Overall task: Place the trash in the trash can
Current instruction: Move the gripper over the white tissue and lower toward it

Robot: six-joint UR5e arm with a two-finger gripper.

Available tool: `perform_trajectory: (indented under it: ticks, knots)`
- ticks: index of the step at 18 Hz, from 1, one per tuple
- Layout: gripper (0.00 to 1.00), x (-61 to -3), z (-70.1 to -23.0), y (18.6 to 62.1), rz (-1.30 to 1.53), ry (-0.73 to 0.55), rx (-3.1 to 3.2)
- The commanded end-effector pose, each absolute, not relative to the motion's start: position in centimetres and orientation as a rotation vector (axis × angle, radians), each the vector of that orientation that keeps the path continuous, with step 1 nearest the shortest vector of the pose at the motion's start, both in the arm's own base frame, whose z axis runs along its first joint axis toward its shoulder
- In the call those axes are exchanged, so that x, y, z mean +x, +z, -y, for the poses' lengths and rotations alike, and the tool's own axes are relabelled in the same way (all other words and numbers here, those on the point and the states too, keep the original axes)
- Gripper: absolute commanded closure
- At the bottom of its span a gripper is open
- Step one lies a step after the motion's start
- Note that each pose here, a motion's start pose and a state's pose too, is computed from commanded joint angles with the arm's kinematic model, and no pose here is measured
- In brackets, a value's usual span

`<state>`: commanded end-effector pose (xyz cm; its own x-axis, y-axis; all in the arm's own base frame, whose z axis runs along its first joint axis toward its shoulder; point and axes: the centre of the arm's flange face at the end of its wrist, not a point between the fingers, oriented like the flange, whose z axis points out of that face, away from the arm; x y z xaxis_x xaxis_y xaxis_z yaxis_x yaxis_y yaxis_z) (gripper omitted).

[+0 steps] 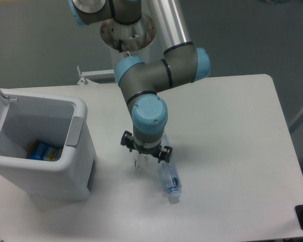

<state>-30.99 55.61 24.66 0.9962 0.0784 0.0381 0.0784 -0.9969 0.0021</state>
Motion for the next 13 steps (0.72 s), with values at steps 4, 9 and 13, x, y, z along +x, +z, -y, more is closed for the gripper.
perform_trajectory:
  ticks: [4, 9, 13]
  knots:
    - [0.54, -30.3, -55.1, 24.5, -0.116, 0.061, 3.137]
    - [0.77, -29.9, -54.7, 25.3, -0.112, 0.056, 3.146]
    - [0.94, -29.5, -53.5, 25.9, -0.111, 0.058, 3.146]
